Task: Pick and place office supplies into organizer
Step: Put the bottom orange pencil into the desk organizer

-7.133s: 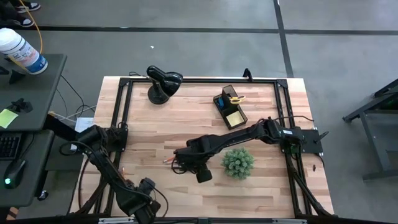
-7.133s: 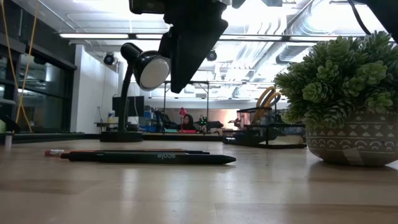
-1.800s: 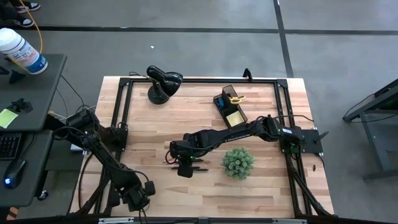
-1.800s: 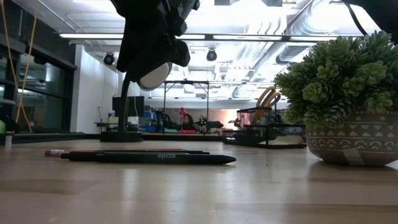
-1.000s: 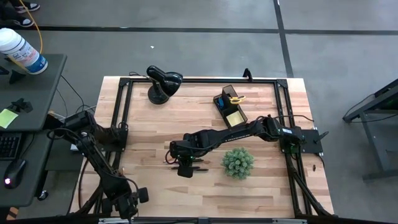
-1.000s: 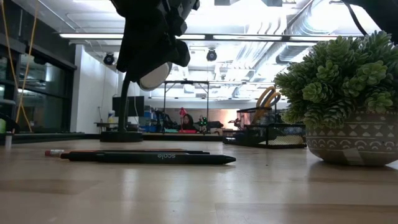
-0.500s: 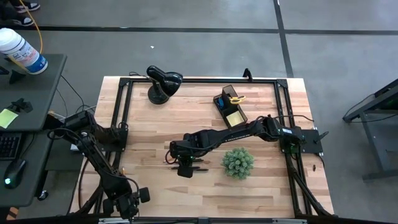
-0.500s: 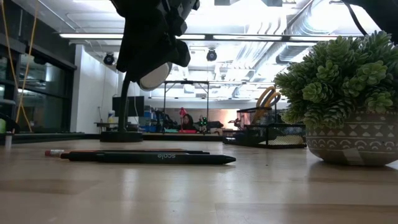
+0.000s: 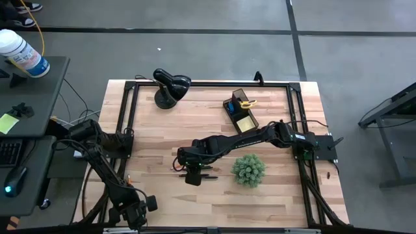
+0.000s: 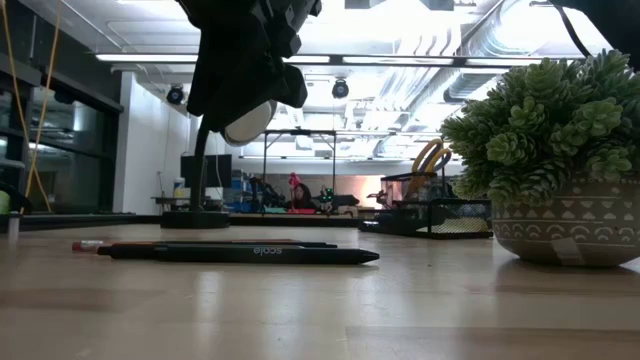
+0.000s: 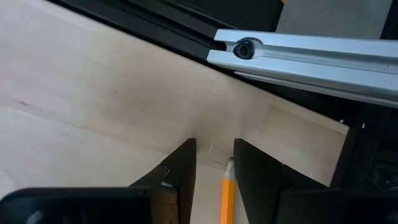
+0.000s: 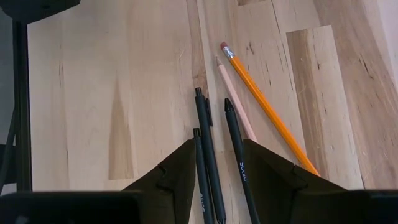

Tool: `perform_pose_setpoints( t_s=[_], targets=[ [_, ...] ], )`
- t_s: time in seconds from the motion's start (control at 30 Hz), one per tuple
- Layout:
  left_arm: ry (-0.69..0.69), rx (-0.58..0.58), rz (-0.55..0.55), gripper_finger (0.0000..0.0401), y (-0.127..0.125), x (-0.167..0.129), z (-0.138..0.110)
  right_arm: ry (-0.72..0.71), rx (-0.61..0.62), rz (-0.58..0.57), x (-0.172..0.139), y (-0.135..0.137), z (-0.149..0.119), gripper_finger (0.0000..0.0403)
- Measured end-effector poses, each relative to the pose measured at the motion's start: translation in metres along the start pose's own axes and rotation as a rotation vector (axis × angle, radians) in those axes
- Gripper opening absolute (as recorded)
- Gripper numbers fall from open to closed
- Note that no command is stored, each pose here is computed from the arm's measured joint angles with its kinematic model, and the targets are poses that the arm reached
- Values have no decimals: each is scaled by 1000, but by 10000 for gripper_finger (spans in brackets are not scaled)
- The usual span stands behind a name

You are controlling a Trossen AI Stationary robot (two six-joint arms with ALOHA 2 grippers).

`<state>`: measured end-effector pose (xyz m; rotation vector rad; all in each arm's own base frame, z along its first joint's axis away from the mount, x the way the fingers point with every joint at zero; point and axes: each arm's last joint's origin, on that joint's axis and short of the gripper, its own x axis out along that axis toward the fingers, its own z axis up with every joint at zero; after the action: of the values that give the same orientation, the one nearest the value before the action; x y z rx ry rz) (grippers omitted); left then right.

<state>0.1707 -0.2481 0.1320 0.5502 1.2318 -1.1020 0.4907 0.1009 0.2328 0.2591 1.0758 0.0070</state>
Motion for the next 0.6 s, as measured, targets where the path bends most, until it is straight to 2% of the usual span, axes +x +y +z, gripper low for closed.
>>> perform_pose_setpoints(
  t_s=[0.33, 0.47, 0.6],
  targets=[
    [-29, -2, -54, 94, -3, -4, 8, 1, 7, 0, 0, 1, 0, 129],
    [-55, 59, -1, 94, -5, -9, 17, 0, 6, -1, 0, 1, 0, 129],
    [-32, 56, 24, 94, -6, -8, 16, 0, 6, -1, 0, 1, -1, 129]
  ],
)
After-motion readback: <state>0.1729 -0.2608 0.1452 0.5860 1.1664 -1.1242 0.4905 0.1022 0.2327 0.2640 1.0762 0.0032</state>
